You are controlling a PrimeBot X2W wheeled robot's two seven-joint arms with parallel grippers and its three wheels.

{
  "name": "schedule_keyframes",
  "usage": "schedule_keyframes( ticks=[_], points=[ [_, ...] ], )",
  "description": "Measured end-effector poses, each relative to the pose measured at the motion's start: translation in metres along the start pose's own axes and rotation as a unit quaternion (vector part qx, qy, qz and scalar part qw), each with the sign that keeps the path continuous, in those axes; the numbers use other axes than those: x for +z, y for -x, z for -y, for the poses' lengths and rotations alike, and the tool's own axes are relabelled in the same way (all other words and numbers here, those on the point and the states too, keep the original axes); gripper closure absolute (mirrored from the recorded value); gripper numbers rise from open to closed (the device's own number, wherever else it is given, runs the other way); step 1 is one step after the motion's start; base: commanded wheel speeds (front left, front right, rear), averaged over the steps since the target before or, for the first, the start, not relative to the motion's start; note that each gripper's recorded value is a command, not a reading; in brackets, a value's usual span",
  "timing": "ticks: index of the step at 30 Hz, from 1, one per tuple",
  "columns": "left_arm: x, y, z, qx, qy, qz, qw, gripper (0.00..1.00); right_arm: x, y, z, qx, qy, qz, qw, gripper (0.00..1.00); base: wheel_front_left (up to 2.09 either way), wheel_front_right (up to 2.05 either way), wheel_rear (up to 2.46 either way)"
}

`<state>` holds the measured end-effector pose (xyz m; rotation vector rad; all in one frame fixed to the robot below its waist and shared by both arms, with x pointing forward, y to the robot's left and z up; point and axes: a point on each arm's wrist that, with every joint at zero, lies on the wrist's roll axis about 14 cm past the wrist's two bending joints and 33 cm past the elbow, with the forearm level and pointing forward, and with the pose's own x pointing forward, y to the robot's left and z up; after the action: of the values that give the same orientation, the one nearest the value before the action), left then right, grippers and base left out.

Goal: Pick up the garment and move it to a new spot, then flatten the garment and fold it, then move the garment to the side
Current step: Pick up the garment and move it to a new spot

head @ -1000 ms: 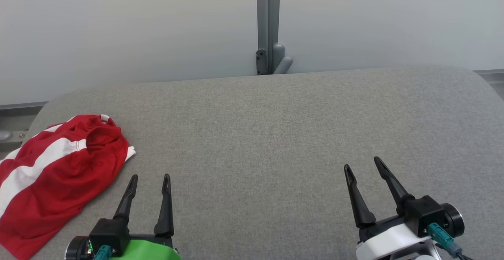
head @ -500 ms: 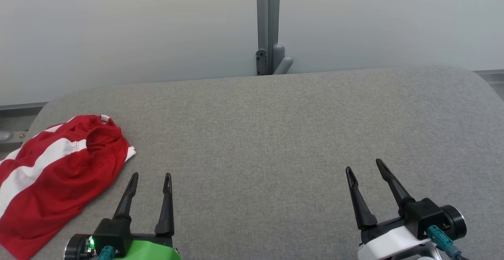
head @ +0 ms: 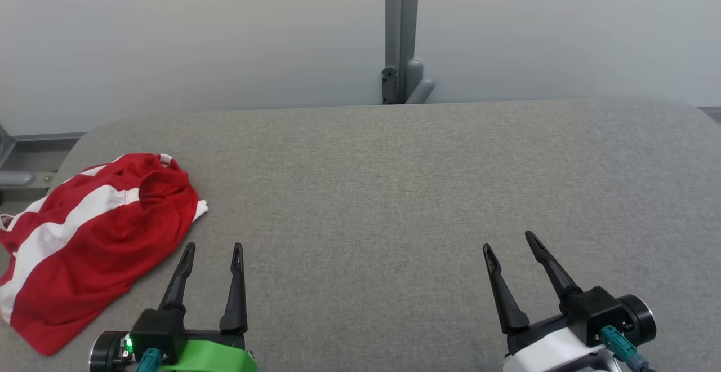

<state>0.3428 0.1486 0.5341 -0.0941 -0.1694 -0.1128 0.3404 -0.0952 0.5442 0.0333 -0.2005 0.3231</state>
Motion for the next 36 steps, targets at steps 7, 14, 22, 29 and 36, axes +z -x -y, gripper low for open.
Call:
schedule_keyframes(
  ticks=[7,14,22,29,36],
  points=[
    [0.003,0.012,-0.023,0.039,-0.013,0.002,0.999,0.00,-0.006,-0.013,-0.031,0.053,-0.008,-0.007,0.999,0.00,0.00,0.00,0.00],
    [0.010,0.030,-0.057,0.097,-0.022,0.008,0.995,0.00,-0.009,-0.030,-0.059,0.101,-0.016,-0.008,0.995,0.00,0.00,0.00,0.00],
    [0.019,0.058,-0.093,0.168,-0.029,0.017,0.985,0.00,-0.015,-0.044,-0.092,0.155,-0.026,-0.013,0.987,0.00,0.00,0.00,0.00],
    [0.023,0.081,-0.116,0.219,-0.033,0.020,0.975,0.00,-0.020,-0.050,-0.114,0.190,-0.033,-0.018,0.981,0.00,0.00,0.00,0.00],
    [0.026,0.086,-0.120,0.229,-0.039,0.022,0.972,0.00,-0.021,-0.050,-0.120,0.199,-0.036,-0.021,0.979,0.00,0.00,0.00,0.00]
  ],
)
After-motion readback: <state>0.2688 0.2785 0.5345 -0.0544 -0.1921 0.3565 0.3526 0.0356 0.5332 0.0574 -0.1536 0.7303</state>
